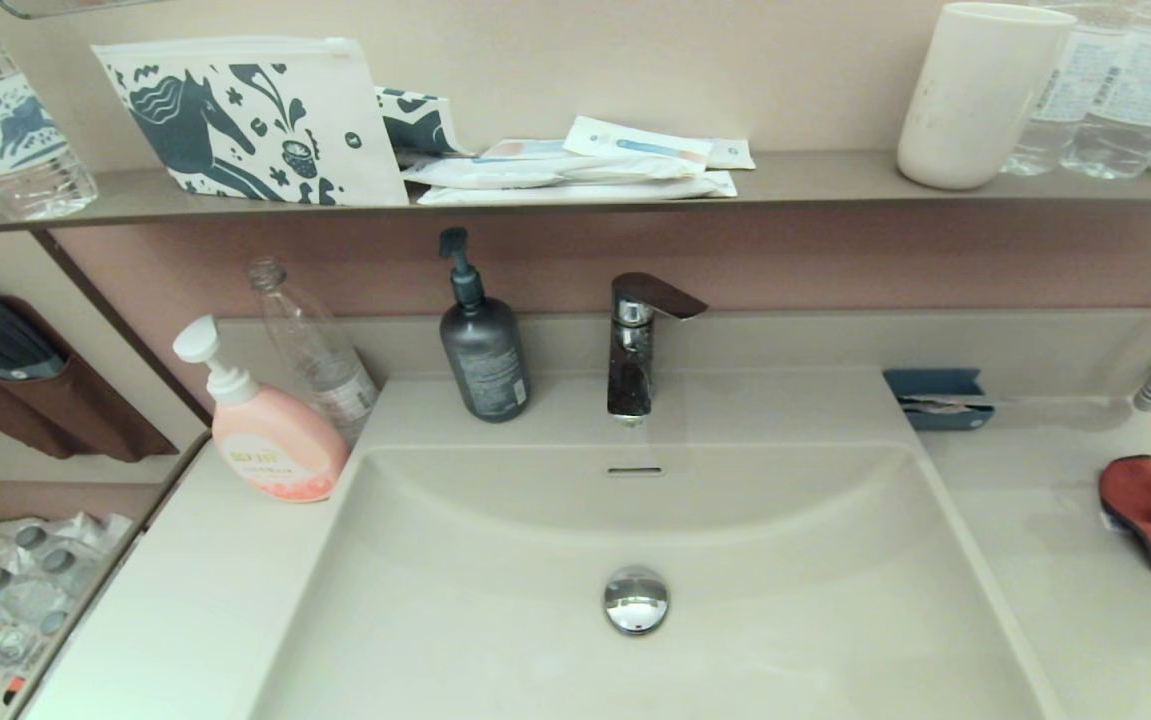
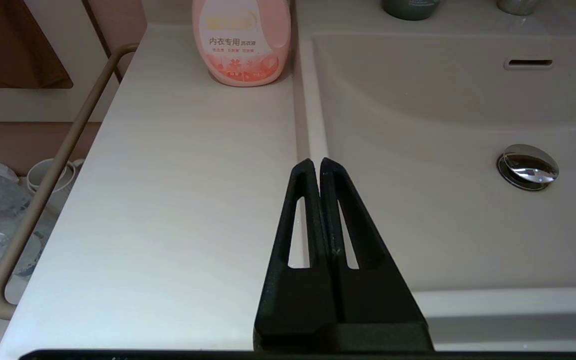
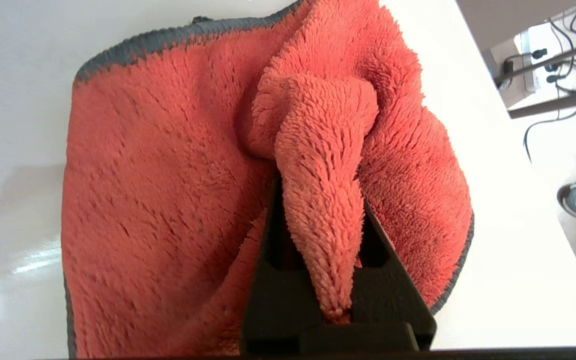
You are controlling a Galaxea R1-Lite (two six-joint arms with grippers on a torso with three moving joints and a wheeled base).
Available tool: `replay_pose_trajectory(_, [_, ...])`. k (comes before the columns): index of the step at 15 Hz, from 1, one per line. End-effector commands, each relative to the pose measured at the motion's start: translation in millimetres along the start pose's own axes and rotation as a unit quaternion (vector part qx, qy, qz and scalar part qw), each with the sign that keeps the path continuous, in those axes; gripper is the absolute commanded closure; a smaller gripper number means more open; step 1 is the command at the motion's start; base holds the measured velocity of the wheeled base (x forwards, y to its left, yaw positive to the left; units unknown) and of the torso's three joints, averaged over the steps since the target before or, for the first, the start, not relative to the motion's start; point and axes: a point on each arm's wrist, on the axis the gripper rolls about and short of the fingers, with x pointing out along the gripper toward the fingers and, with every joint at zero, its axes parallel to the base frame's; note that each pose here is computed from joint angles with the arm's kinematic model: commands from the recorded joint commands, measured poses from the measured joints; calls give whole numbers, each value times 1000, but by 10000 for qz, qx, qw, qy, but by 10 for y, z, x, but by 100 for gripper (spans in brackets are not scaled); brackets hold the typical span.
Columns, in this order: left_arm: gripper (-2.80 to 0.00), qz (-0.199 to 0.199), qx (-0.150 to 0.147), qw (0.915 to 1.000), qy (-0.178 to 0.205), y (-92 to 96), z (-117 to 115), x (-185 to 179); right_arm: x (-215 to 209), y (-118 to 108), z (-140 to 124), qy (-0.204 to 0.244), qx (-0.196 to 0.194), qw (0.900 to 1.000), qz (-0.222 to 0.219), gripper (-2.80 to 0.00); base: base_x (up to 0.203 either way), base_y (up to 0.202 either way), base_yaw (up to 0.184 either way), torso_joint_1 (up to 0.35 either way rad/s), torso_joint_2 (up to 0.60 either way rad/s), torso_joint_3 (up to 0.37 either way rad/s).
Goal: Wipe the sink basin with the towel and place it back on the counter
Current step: Wipe the sink
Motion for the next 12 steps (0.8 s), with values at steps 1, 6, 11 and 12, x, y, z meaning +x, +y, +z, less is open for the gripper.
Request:
replay_pose_trajectory(1, [0, 1, -3, 10000, 0, 0, 0, 0, -105, 28, 29, -135, -28, 9999, 45, 0, 0, 0, 0, 0, 0, 0])
replay_pose_trajectory(6, [0, 0, -3, 10000, 0, 0, 0, 0, -273, 521, -185, 115, -241, 9975, 661, 0, 0, 0, 0, 0, 0, 0])
replay_pose_trajectory(11, [0, 2, -3, 10000, 0, 0, 0, 0, -561, 1165, -503, 406, -496, 9898, 1270, 0, 0, 0, 0, 0, 0, 0])
replay_pose_trajectory(12, [0, 2, -3, 10000, 0, 0, 0, 0, -632, 1265, -579, 453, -580, 9883, 1333, 0, 0, 0, 0, 0, 0, 0])
